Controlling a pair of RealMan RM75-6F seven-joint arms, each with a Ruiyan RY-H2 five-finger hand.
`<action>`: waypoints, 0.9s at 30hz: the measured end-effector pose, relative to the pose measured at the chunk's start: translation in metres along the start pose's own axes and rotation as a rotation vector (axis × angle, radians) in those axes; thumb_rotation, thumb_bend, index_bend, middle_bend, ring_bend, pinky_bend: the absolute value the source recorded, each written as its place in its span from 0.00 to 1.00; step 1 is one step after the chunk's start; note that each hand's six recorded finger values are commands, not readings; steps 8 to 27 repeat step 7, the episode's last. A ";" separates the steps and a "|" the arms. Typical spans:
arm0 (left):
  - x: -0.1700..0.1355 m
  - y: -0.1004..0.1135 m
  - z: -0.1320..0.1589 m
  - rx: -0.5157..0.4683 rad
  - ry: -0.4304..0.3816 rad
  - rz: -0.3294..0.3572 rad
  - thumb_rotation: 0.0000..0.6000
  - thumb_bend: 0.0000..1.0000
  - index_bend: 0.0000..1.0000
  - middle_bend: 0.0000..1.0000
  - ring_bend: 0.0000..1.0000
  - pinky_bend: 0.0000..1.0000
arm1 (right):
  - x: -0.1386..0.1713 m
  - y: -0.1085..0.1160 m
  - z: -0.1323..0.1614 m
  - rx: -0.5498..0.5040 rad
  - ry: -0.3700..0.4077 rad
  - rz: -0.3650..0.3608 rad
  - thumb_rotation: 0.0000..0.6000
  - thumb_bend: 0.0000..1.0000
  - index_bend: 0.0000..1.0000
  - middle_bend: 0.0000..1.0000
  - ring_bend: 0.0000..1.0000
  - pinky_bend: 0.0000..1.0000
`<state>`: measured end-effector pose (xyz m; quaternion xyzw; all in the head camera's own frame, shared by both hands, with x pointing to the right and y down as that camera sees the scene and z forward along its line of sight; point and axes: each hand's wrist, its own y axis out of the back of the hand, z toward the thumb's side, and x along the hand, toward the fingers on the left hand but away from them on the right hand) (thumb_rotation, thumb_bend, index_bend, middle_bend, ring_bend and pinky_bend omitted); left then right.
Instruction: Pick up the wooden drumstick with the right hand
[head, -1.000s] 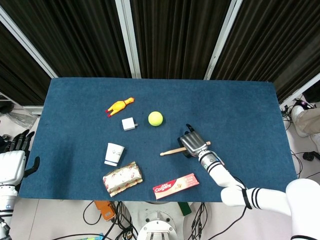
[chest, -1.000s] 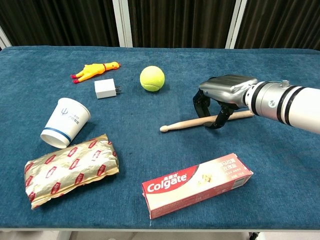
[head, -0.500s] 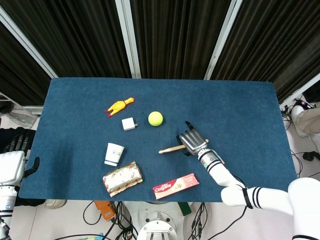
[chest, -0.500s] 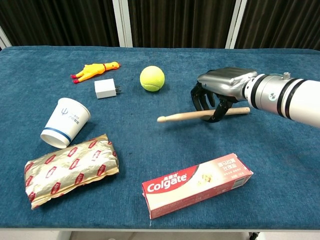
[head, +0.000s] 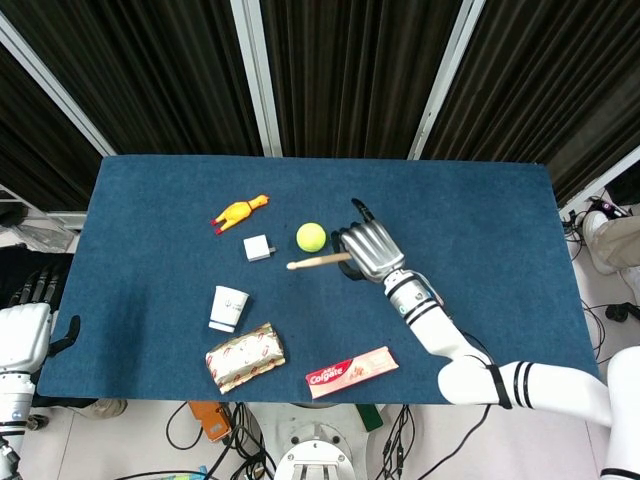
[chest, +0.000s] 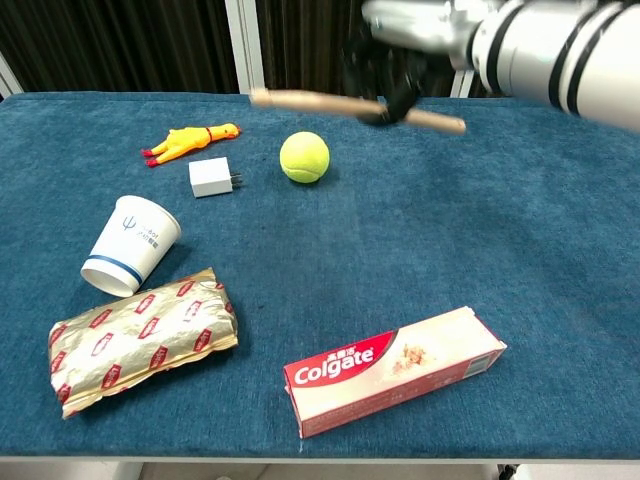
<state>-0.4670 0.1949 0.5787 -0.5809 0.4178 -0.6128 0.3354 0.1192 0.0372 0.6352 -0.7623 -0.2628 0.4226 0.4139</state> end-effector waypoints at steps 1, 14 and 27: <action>0.000 0.000 0.000 -0.002 0.001 -0.001 1.00 0.40 0.04 0.00 0.05 0.19 | -0.001 0.007 0.003 -0.010 0.003 -0.031 1.00 0.63 0.68 0.59 0.53 0.00; 0.000 -0.001 0.000 -0.005 0.001 -0.006 1.00 0.40 0.04 0.00 0.05 0.19 | 0.003 0.035 0.014 -0.094 0.040 -0.160 1.00 0.63 0.67 0.59 0.53 0.00; 0.000 -0.001 0.000 -0.005 0.001 -0.006 1.00 0.40 0.04 0.00 0.05 0.19 | 0.003 0.035 0.014 -0.094 0.040 -0.160 1.00 0.63 0.67 0.59 0.53 0.00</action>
